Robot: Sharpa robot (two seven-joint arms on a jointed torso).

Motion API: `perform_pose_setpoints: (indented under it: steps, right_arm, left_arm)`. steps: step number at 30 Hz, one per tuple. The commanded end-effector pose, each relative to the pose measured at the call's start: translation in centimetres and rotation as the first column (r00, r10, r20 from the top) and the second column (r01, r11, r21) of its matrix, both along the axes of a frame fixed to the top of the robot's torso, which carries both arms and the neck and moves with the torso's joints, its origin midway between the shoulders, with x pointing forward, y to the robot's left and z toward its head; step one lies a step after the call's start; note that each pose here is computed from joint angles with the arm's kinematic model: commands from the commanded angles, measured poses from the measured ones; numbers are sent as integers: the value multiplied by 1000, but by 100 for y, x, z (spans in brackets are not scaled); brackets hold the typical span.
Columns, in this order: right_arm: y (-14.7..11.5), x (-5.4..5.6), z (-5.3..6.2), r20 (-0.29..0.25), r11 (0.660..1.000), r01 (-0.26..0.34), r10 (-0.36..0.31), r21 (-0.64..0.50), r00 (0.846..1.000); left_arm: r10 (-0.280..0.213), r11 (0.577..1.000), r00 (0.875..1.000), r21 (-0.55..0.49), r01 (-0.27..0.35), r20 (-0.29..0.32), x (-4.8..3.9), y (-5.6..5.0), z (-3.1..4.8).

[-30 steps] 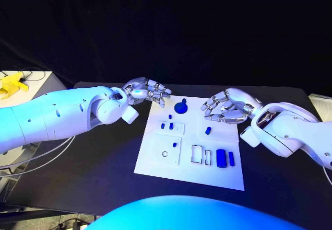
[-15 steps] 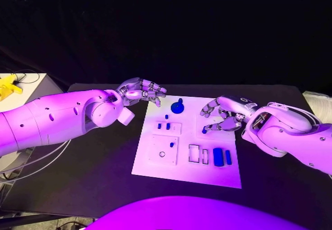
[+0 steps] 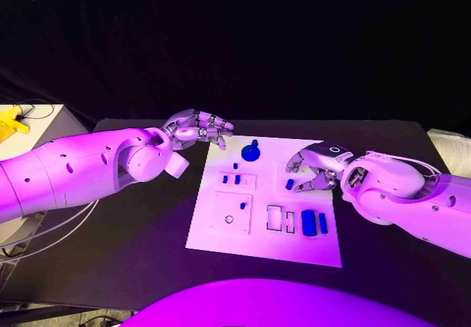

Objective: Assemble the parts on the task board

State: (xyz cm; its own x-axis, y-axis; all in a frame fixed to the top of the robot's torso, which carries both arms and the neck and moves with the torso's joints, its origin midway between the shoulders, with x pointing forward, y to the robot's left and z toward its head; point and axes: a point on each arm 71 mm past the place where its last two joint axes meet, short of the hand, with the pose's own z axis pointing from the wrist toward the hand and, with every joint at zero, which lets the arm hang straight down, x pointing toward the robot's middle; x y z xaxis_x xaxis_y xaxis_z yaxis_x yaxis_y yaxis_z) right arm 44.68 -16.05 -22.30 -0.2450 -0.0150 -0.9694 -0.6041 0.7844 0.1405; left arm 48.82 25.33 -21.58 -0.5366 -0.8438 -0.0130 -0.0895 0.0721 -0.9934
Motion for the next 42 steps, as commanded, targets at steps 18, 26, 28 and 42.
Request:
perform_pose_setpoints:
  steps: [18,26,28,42]
  right_arm:
    - [127,-14,-146,-30,1000,-20,20,13,999]
    - [131,4,-164,-30,1000,-11,11,1,1000]
    - [135,7,-172,-29,1000,-10,10,-2,1000]
    - [132,15,-211,-4,1000,8,-8,-12,1000]
  left_arm:
    - [0,1000,1000,-14,0,3,-3,-6,12]
    - [1,1000,1000,-12,-1,0,-4,-3,10]
    - [0,1000,1000,-12,0,-2,-4,-3,9]
    - [-3,1000,1000,-8,3,-10,-8,-5,3]
